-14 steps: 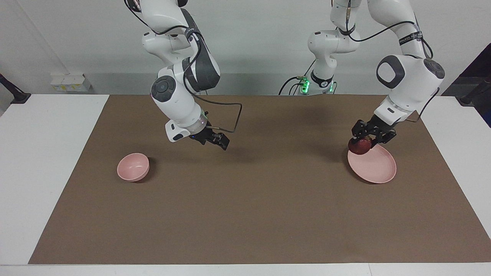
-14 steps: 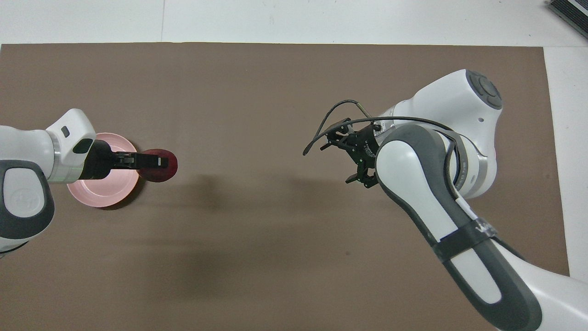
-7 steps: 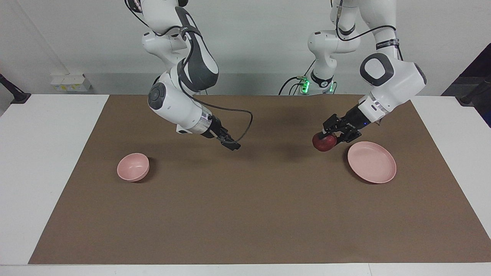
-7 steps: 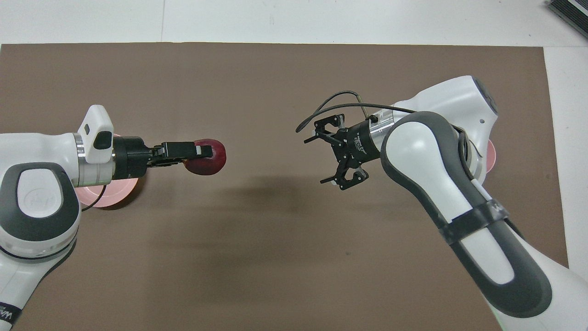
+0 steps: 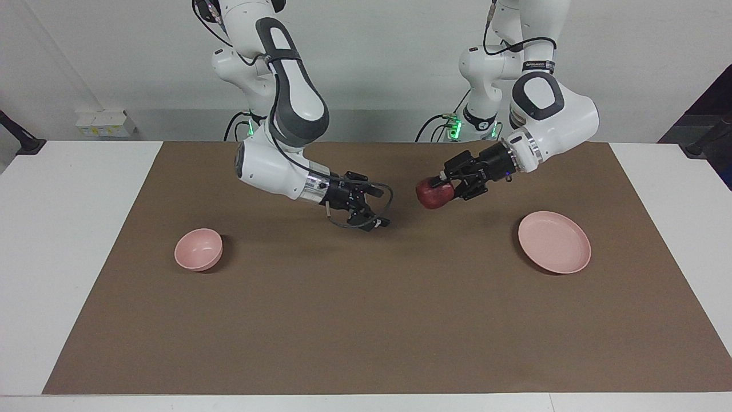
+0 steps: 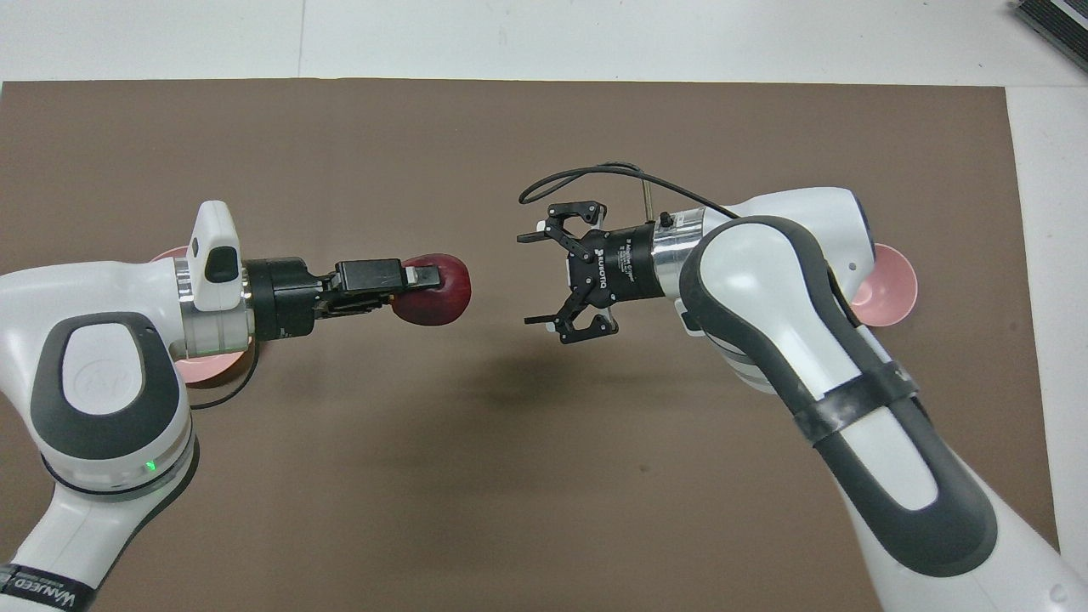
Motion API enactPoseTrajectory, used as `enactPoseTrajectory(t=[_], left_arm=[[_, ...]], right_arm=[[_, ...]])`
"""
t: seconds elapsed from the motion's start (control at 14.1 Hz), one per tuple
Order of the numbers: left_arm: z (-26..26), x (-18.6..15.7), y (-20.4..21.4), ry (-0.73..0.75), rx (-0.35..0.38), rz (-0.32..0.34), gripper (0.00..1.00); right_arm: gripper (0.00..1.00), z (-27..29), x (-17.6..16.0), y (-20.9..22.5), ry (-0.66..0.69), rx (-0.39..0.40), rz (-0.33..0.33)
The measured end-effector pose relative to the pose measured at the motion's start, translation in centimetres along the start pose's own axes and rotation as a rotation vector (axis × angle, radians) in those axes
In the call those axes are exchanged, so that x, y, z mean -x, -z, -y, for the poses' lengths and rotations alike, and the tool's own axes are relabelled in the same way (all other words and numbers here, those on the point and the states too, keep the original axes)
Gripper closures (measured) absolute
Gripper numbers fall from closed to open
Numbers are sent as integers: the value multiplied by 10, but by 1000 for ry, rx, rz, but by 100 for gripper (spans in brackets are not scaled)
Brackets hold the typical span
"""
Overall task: Move apple from plate to bowl
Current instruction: 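Grasp the apple with the right gripper while the left gripper releases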
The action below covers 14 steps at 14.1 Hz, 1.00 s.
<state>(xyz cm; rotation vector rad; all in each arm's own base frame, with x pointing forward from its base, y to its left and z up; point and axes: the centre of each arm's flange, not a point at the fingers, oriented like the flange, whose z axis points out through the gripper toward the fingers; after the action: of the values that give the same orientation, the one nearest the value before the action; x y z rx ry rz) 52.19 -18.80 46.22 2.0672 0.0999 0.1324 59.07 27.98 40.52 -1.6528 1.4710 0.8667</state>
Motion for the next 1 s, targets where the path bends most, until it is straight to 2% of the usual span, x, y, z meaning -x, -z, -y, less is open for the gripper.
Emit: enactPoseTrajectory(t=[0.36, 1.0], left_arm=[[-14, 11, -21, -8, 6, -18, 26], [-14, 13, -23, -3, 3, -23, 26]], right_arm=[[0, -4, 10, -13, -39, -41, 123], [0, -16, 30, -36, -24, -31, 183]])
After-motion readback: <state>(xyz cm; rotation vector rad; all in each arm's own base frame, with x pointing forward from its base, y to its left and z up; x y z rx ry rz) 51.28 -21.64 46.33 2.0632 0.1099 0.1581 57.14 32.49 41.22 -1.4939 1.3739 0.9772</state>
